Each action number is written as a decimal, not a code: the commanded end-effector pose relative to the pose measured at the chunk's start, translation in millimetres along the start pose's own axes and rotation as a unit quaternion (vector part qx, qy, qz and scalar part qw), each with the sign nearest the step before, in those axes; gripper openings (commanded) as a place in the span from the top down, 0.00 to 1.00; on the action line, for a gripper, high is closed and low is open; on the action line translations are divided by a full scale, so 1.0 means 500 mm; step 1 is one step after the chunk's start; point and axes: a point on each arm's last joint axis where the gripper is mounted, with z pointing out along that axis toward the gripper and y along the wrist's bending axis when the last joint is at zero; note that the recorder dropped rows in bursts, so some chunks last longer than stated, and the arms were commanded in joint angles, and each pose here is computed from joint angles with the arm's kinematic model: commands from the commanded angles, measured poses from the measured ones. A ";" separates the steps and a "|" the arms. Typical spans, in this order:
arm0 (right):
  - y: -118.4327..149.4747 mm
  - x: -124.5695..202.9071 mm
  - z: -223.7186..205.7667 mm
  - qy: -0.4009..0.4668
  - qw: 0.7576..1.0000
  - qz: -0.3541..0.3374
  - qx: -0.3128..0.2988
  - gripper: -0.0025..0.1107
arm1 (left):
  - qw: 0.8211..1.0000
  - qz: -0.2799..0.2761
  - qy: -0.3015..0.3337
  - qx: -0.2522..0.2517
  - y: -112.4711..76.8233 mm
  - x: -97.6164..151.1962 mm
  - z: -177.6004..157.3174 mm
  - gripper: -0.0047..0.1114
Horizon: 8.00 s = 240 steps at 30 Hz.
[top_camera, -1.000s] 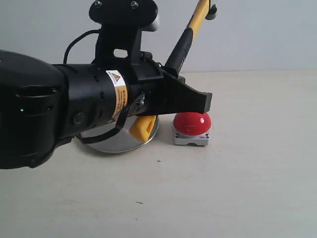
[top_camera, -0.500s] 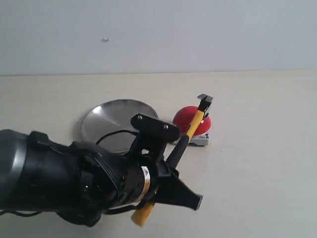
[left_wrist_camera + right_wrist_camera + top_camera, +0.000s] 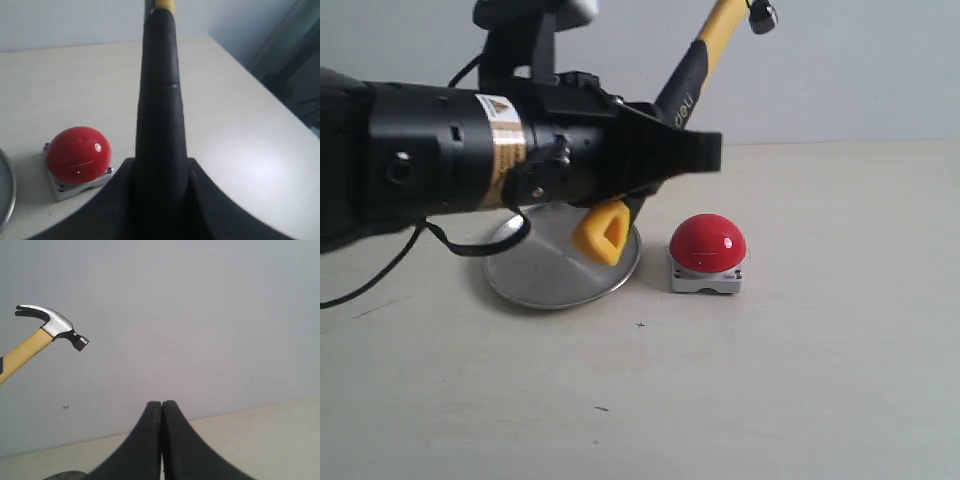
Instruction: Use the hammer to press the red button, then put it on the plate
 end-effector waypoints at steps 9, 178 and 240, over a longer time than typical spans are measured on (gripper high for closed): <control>-0.001 0.001 -0.001 -0.004 1.000 -0.007 0.002 0.98 | 0.988 -0.146 -0.019 0.041 0.194 0.005 -0.042 0.96; -0.001 -0.001 -0.001 -0.011 1.000 -0.006 0.001 0.98 | 0.900 -0.427 -0.071 -0.042 0.378 0.141 0.081 0.96; -0.001 -0.001 -0.001 -0.011 1.000 -0.005 0.001 0.98 | 0.914 -0.397 0.011 -0.081 0.387 0.181 0.177 0.96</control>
